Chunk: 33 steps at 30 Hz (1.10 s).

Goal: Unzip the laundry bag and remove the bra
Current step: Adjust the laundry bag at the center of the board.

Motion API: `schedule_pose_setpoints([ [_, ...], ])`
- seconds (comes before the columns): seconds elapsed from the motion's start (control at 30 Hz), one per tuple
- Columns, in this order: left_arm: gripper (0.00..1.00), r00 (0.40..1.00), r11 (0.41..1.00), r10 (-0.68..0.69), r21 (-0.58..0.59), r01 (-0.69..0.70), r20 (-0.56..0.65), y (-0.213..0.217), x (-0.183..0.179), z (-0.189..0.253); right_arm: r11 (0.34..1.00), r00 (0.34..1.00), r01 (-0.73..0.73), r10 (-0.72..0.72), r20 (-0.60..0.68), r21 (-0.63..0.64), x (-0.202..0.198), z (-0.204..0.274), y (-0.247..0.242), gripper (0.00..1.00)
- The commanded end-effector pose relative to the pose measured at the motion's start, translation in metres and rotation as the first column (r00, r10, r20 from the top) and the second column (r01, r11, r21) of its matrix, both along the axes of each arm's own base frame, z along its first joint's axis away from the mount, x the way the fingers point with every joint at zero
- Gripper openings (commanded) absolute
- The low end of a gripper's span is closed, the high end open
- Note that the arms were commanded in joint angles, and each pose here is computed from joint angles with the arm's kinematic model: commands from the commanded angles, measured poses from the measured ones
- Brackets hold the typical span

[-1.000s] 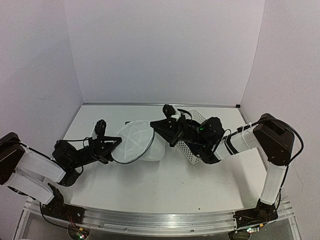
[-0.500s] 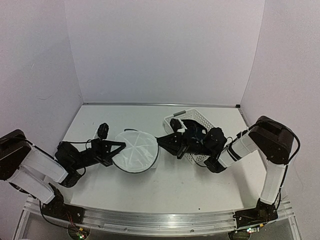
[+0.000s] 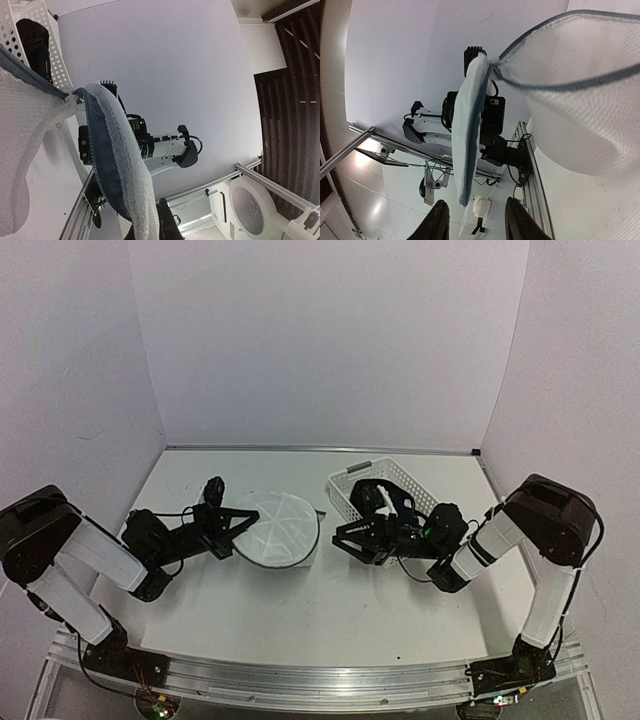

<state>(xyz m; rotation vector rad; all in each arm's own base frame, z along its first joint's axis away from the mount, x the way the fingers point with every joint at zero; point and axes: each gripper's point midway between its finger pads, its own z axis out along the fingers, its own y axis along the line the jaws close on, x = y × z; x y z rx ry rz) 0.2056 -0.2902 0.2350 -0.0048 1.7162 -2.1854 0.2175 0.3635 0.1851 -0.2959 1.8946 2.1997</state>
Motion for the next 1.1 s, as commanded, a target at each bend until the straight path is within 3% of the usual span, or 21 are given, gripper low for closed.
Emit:
schedule_pose_setpoints([
  [0.0,0.00,0.996,0.997,-0.006,-0.077,0.013,0.091,0.000,0.016,0.037,0.998,0.977,0.027,-0.037,0.211,0.051,-0.008,0.028,-0.015,0.42],
  [0.23,0.00,0.989,0.992,-0.042,-0.110,0.059,0.143,-0.024,0.048,0.062,0.994,0.904,0.105,-0.078,0.420,-0.039,-0.010,0.027,-0.021,0.46],
  [0.33,0.00,0.990,0.992,-0.054,-0.103,0.068,0.132,-0.031,0.059,0.057,0.969,0.868,0.170,-0.060,0.494,-0.180,-0.005,0.010,-0.024,0.46],
  [0.43,0.00,0.996,0.995,-0.051,-0.077,0.057,0.078,-0.031,0.064,0.037,0.915,0.784,0.274,-0.034,0.620,-0.296,0.000,0.001,-0.030,0.48],
  [0.53,0.00,0.999,0.998,-0.050,-0.043,0.049,-0.015,-0.029,0.064,0.008,0.886,0.697,0.344,-0.019,0.716,-0.311,0.000,0.004,-0.039,0.49],
  [0.67,0.00,0.990,0.999,-0.053,0.001,0.054,-0.133,-0.022,0.053,-0.025,0.858,0.539,0.436,-0.007,0.842,-0.272,-0.008,0.011,-0.048,0.50],
  [0.8,0.00,0.967,0.994,-0.095,0.033,0.106,-0.237,-0.021,0.034,-0.050,0.838,0.292,0.505,0.060,0.955,-0.207,-0.019,0.015,-0.050,0.56],
  [1.07,0.00,0.921,0.986,-0.133,0.043,0.160,-0.367,-0.018,0.006,-0.069,0.856,-0.056,0.499,0.185,0.981,-0.133,-0.042,0.011,-0.026,0.59],
])
